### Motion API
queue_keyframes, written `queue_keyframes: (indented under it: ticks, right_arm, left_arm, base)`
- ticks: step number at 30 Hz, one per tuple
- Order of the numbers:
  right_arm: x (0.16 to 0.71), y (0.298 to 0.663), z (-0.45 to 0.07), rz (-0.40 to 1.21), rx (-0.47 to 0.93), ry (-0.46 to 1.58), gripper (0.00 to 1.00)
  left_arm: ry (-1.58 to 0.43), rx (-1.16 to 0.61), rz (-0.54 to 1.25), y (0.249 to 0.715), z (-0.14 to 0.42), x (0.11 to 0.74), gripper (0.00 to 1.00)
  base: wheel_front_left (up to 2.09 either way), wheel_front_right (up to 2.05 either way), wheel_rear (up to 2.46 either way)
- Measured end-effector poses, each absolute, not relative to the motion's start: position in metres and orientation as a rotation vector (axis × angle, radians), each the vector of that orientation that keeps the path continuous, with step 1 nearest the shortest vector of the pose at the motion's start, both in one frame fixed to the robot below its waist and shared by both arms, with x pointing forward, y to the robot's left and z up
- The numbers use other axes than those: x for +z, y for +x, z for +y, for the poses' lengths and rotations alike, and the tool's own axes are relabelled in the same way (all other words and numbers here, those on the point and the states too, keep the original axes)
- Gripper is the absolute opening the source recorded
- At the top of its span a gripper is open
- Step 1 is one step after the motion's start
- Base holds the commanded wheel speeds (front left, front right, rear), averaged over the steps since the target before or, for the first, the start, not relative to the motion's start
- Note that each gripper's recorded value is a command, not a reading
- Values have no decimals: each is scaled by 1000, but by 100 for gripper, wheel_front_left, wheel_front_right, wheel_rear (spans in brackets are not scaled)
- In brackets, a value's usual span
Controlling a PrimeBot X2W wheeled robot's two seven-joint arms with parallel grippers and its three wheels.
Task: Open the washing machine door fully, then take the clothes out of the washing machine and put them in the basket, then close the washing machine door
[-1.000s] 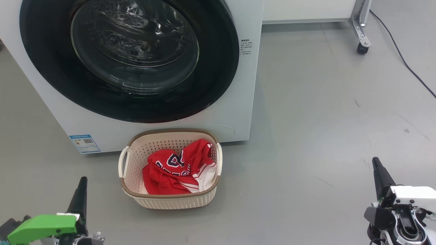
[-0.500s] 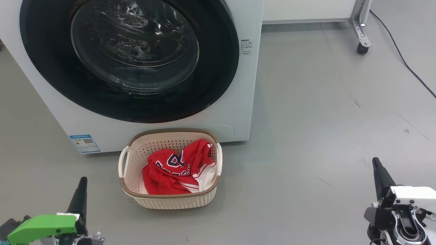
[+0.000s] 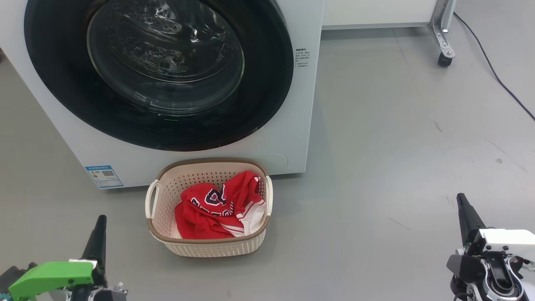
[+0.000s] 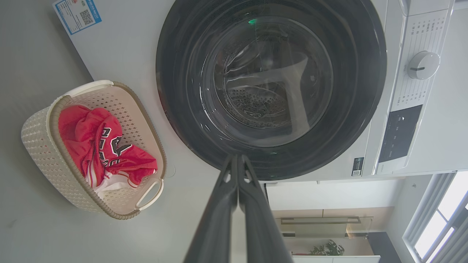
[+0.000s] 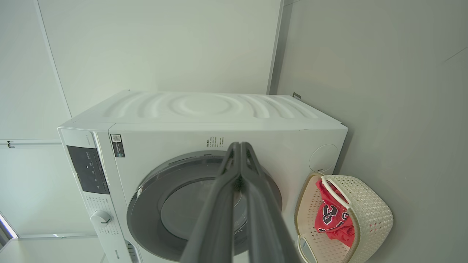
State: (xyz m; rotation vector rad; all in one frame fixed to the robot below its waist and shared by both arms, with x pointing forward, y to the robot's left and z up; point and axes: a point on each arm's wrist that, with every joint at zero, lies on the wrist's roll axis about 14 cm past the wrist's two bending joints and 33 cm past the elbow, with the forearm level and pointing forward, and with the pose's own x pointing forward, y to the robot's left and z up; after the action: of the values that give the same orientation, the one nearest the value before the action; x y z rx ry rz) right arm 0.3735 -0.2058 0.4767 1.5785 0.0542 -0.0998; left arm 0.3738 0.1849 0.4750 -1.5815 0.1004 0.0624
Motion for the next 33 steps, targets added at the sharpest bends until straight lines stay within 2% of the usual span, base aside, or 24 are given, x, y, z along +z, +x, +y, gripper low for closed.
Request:
queue_keyframes:
  ticks: [33]
  right_arm:
    - [476,373,-206,55,-104,1582,0]
  left_arm:
    - [-1582,60,101,374,185,475,0]
  base:
    - [0,0,0]
